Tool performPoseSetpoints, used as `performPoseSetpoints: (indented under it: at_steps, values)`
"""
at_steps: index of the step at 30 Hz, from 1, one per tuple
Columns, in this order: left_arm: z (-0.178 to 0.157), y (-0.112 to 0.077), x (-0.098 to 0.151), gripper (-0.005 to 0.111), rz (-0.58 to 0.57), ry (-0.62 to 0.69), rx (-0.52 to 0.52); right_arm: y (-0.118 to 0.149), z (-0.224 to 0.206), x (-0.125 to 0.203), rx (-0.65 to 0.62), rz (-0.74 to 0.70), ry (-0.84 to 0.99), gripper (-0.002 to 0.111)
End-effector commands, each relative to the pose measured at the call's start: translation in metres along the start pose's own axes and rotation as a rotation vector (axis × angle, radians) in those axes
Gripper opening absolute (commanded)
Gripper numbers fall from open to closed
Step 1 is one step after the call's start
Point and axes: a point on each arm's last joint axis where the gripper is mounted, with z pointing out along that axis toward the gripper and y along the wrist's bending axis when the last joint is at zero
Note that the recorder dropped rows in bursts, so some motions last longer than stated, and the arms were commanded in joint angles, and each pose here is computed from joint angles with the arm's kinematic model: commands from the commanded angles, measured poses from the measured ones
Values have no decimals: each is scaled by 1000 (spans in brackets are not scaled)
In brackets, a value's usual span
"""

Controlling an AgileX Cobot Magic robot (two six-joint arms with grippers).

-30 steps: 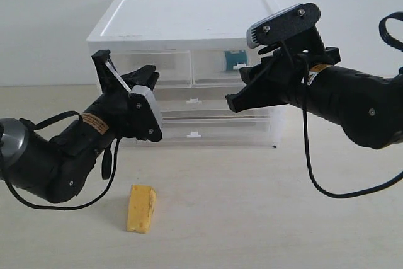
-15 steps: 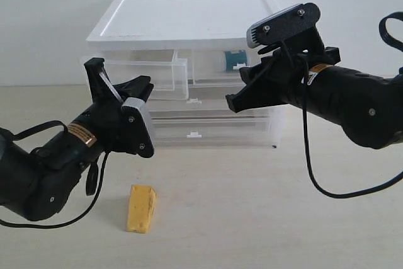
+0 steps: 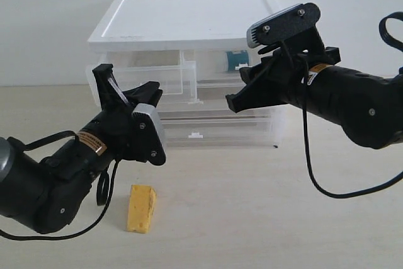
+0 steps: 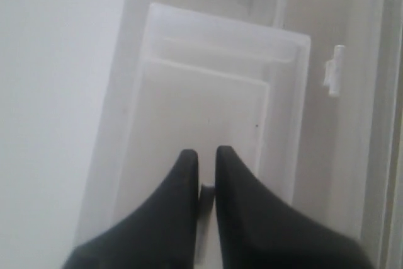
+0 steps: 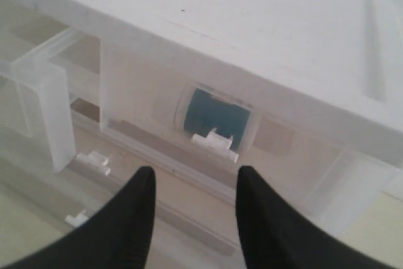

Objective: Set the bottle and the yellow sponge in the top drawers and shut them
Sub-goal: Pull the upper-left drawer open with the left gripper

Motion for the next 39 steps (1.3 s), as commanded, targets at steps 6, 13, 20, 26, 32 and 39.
performPoseSetpoints:
  at_steps: [6, 13, 20, 26, 32, 39]
  values:
    - [-15, -9, -5, 4, 29, -13, 89, -1, -2, -3, 6, -7, -19, 37]
    - [-21, -9, -6, 4, 27, -15, 100, -1, -2, -3, 6, -7, -19, 37]
    - [-26, -13, -13, 4, 21, -18, 117, -1, -2, -3, 5, -7, -17, 37]
    - [-26, -12, -12, 4, 16, -4, 114, -1, -2, -2, 4, -7, -15, 37]
    - [-26, -13, -17, 4, -19, -50, 125, -1, -2, -2, 4, -7, -15, 37]
    - [-29, -16, -20, 26, -10, -95, 145, -1, -2, -3, 5, -7, -18, 37]
